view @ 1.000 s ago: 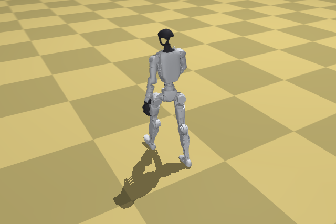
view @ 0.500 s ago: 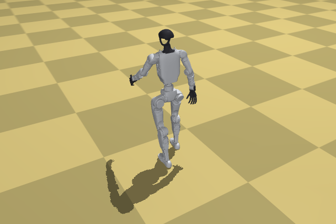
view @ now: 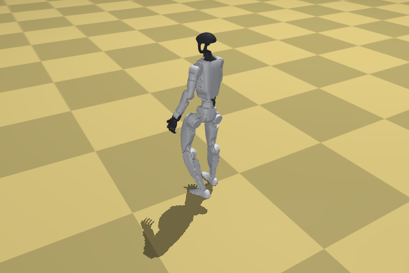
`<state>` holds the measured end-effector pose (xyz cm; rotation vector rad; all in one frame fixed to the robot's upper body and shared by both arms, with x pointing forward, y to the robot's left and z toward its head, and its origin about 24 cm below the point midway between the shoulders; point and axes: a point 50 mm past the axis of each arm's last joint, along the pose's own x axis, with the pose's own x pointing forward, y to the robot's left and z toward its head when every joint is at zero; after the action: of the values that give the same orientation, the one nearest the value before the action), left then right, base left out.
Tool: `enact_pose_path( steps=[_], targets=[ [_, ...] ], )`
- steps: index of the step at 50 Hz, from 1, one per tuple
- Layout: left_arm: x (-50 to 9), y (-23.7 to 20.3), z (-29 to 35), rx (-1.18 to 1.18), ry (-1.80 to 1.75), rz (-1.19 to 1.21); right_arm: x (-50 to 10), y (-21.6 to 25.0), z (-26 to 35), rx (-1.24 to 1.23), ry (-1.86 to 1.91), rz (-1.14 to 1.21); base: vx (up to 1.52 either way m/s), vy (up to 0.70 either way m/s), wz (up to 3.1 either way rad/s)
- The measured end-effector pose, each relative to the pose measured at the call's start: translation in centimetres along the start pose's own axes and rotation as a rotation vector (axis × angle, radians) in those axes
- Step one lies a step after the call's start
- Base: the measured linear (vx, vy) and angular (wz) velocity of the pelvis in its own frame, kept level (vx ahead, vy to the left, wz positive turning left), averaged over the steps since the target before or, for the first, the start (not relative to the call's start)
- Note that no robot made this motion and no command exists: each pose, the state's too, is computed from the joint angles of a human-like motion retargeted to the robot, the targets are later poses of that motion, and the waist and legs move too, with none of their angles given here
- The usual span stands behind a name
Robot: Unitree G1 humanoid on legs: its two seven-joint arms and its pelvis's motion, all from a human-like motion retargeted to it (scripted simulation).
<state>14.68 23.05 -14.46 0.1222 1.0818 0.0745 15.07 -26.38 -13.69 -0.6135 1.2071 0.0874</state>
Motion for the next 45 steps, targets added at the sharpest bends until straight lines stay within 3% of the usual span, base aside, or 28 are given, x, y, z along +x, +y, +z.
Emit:
enact_pose_path(
  steps=[8, 13, 21, 31, 45],
  targets=[
    [-3.1, 5.3, -9.6, -0.303, 0.253, 0.303, -0.9, -8.5, 3.3, -0.189, -0.023, -0.246, 0.28, -0.02, 0.28],
    [-5.4, 7.7, -13.3, -0.342, 0.354, 0.380, -1.3, -10.1, 4.1, -0.203, -0.005, -0.258, 0.24, 0.02, 0.97],
    [-6.0, 9.3, -13.2, -0.383, 0.321, 0.398, -0.7, -6.5, 6.1, -0.237, -0.081, -0.109, 0.21, 0.00, 1.03],
    [-4.2, 6.9, -10.9, -0.447, 0.235, 0.265, -0.9, 0.5, 10.8, -0.496, -0.246, 0.084, 0.16, -0.02, 1.40],
    [-6.4, 6.0, -15.8, -0.472, 0.370, 0.297, -4.5, 6.4, 19.2, -0.710, -0.588, 0.149, 0.10, -0.03, 0.84]
  ],
)
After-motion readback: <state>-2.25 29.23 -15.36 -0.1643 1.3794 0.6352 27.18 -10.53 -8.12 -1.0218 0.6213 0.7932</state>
